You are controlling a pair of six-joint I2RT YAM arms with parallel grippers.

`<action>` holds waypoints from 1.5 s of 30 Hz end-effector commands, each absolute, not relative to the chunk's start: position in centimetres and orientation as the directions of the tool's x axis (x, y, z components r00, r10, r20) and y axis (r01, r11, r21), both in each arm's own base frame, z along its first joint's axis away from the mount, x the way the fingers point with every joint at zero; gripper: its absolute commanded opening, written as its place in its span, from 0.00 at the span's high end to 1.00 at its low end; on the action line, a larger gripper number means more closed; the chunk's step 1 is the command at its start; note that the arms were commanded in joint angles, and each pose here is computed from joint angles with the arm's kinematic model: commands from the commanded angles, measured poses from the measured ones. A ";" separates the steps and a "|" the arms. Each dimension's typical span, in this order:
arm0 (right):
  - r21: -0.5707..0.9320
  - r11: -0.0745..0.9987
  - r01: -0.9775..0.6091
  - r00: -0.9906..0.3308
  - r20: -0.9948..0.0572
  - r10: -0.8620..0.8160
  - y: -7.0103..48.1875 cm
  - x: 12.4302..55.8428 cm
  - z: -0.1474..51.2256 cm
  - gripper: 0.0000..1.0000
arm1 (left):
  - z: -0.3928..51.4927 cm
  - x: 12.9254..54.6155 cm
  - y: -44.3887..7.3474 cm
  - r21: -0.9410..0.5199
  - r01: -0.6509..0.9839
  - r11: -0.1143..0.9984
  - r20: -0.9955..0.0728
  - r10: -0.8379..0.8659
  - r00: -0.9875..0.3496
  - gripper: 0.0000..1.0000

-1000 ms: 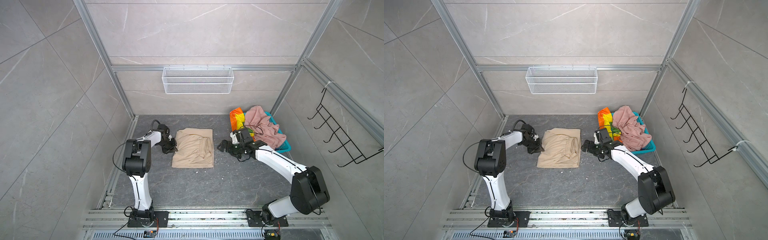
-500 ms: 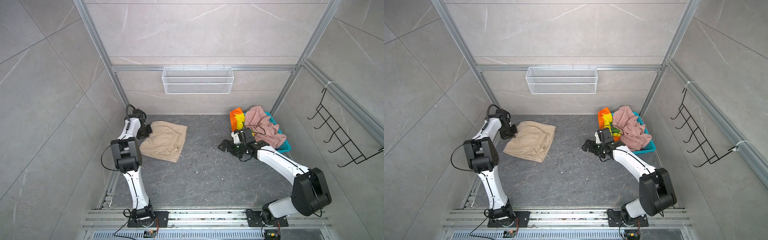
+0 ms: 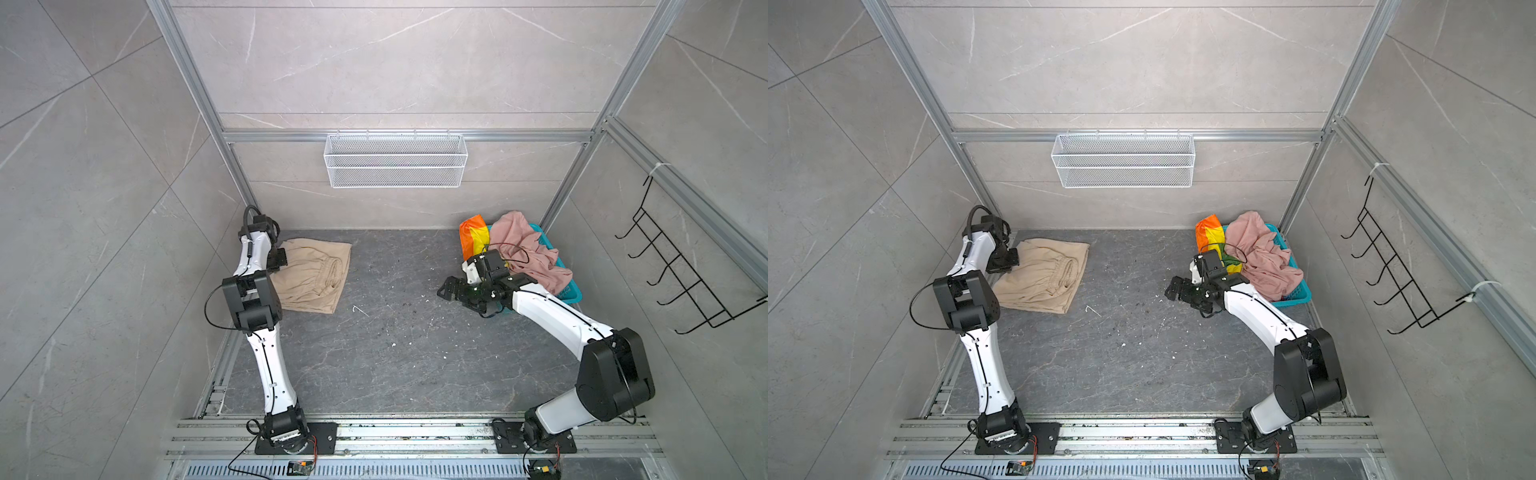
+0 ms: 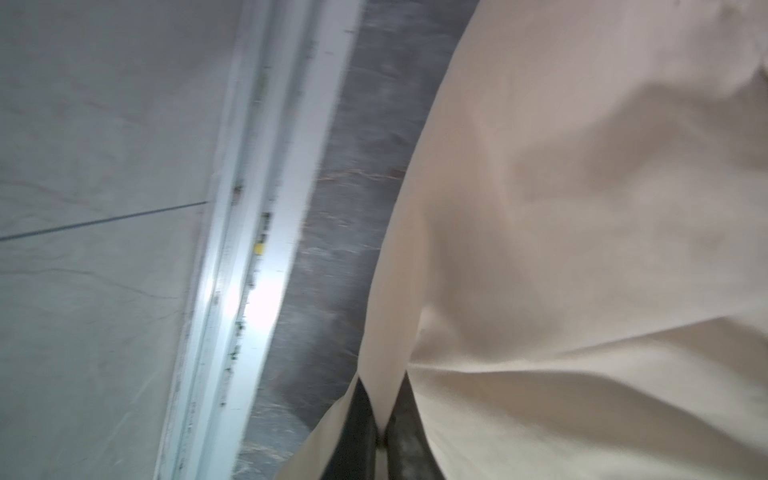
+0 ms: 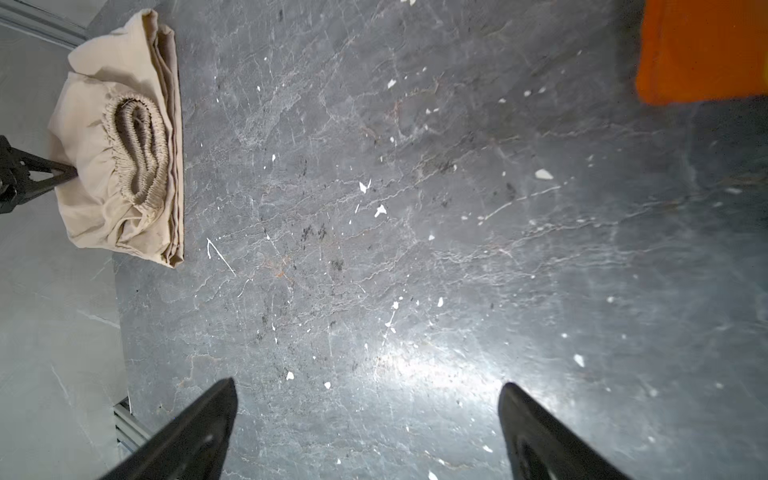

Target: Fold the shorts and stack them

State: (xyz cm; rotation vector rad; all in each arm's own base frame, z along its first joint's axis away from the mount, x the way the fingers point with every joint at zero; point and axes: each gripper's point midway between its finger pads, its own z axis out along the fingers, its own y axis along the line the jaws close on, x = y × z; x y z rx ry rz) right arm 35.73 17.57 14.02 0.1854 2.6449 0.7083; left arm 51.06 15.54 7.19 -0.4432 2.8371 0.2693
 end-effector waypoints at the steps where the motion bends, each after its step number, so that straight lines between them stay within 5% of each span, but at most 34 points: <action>1: 0.467 0.883 0.043 -0.896 -0.374 0.241 15.6 37.4 15.6 0.01 | 7.5 50.5 17.5 0.225 -0.335 0.915 -0.268 -0.273 -0.924 1.00; 4: 0.468 0.881 0.072 -0.875 -0.394 0.280 14.0 38.5 17.0 0.01 | 7.4 51.0 16.9 0.192 -0.313 0.930 -0.268 -0.257 -0.929 1.00; 8: 0.477 0.868 0.139 -0.829 -0.423 0.365 10.3 40.5 19.3 0.01 | 9.1 51.1 16.9 0.173 -0.351 0.920 -0.299 -0.291 -0.909 0.54; 10: 0.480 0.858 0.185 -0.801 -0.432 0.415 8.0 41.5 20.1 0.01 | 10.8 51.1 16.5 0.151 -0.364 0.919 -0.330 -0.300 -0.895 0.02; 17: 0.424 0.843 0.331 -0.733 -0.447 0.513 1.3 45.4 19.3 0.00 | 19.0 51.9 9.7 0.067 -0.281 0.957 -0.510 -0.209 -0.834 0.00; 23: 0.393 0.794 0.463 -0.664 -0.439 0.605 -4.6 45.9 17.6 0.01 | 24.6 52.3 -5.9 0.317 0.040 0.948 -0.633 0.243 -0.735 0.01; 29: 0.431 0.783 0.449 -0.697 -0.379 0.608 -3.7 45.4 15.0 0.01 | 26.6 50.8 -21.2 0.515 0.249 0.820 -0.631 0.559 -0.538 0.00; 36: 0.445 0.786 0.430 -0.741 -0.323 0.589 -1.6 44.1 12.1 0.10 | 24.9 48.1 -31.1 0.443 0.402 0.801 -0.651 0.596 -0.470 0.00; 40: 0.448 0.786 0.426 -0.753 -0.306 0.583 -1.1 44.2 11.4 0.25 | 24.3 46.7 -33.3 0.351 0.460 0.815 -0.672 0.562 -0.482 0.00; 45: 0.458 0.786 0.415 -0.755 -0.309 0.578 -0.7 44.7 12.0 0.63 | 23.6 45.7 -33.1 0.308 0.462 0.832 -0.661 0.537 -0.525 0.00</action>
